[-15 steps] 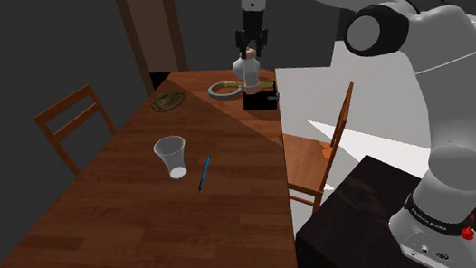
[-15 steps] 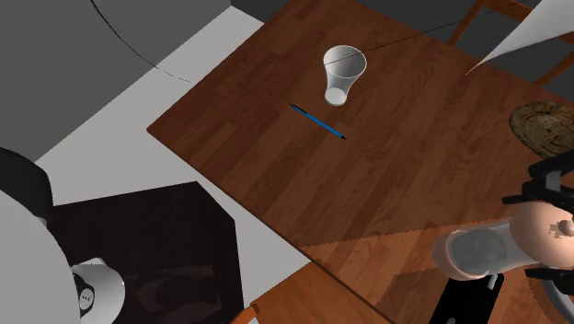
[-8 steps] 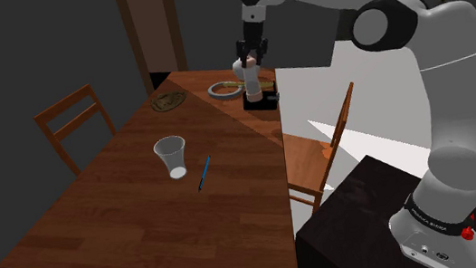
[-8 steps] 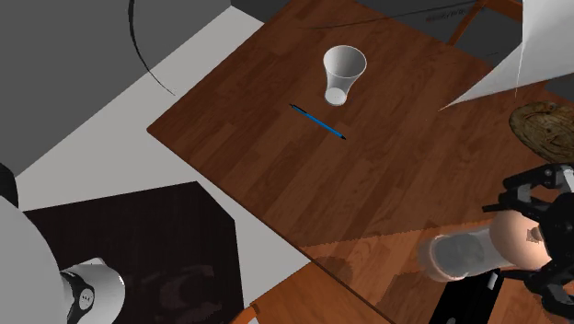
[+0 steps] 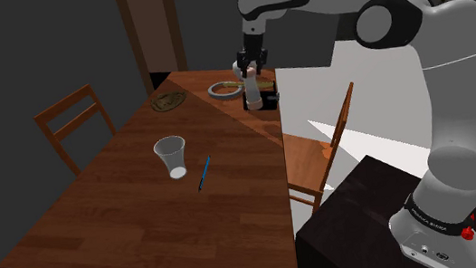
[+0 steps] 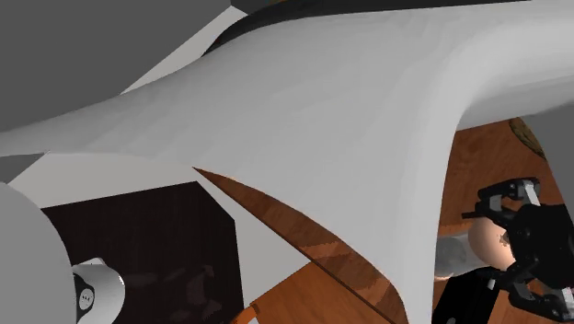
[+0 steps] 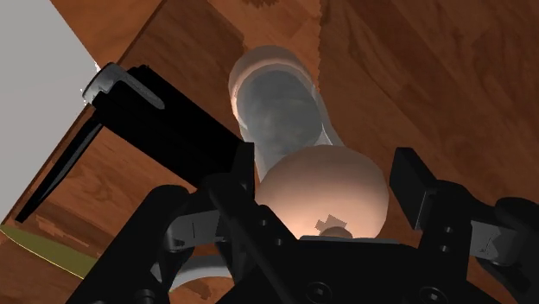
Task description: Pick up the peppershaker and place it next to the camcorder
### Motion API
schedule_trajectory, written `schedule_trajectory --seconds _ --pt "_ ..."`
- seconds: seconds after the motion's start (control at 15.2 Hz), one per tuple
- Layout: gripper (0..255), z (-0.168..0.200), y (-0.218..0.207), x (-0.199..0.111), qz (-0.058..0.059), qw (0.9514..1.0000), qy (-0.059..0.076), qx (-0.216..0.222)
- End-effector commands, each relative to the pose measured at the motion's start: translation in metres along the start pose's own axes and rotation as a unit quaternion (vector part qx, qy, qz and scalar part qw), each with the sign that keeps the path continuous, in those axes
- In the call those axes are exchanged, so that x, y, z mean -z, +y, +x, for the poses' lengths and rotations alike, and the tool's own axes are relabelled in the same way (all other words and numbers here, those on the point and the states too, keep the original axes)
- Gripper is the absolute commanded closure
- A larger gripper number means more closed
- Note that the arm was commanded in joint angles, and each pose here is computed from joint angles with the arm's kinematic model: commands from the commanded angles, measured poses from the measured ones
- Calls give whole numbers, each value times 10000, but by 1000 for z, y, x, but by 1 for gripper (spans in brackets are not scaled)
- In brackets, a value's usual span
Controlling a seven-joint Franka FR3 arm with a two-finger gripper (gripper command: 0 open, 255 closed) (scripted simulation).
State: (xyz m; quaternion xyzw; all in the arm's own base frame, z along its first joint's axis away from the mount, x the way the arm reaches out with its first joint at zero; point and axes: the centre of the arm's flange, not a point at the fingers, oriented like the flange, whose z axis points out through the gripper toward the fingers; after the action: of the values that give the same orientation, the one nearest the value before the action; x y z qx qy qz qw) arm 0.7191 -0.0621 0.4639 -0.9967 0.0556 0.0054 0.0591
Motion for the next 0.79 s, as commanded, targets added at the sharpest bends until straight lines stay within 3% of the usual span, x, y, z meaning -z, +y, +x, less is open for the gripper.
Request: schedule_trajectory --seconds 0.0,0.73 --pt "255 -1 1 -10 0 10000 4 0" --pt "255 0 6 -58 0 10000 4 0"
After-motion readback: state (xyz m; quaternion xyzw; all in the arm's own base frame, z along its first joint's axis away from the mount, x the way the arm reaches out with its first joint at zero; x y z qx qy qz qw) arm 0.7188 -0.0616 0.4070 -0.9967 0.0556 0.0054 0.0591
